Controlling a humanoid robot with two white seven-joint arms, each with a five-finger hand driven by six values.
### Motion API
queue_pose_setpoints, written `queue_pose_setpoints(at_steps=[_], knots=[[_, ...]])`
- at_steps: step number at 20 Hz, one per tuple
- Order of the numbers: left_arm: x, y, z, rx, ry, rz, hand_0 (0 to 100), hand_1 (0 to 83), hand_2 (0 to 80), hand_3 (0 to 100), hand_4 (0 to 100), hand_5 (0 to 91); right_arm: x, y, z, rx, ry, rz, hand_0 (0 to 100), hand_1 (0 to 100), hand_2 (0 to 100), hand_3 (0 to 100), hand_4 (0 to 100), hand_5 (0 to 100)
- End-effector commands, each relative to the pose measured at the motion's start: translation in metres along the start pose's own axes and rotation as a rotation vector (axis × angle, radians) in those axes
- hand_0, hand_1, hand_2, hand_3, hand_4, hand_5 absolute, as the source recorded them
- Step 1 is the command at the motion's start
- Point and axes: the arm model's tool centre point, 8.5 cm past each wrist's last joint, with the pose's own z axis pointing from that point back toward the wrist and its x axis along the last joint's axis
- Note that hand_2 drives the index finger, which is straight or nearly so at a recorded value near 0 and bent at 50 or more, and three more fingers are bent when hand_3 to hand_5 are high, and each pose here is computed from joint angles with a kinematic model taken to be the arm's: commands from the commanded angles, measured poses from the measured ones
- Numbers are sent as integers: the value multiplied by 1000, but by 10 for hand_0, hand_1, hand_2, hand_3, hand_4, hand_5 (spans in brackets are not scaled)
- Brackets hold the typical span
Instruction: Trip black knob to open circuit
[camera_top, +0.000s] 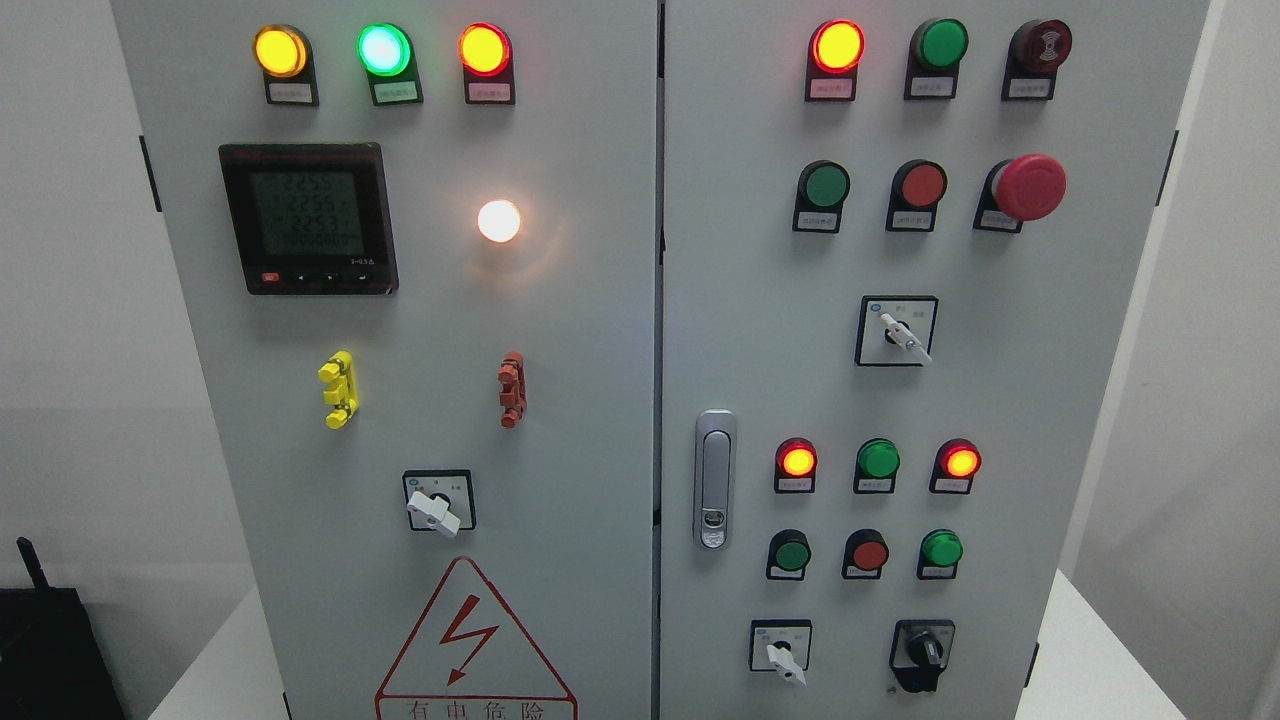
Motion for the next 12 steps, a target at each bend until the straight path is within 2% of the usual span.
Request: queue_pose_setpoints(at_steps=[1, 12], knots=[[2, -1, 0, -1, -5, 3, 120, 389, 0, 0, 0, 0, 22, 2, -5, -6, -54, -26, 0, 105, 30, 1000, 963, 946], [2, -1, 0, -1, -5, 3, 120, 389, 0, 0, 0, 0, 74, 6, -13, 3, -143, -63, 0, 106, 33, 1000, 968, 948]])
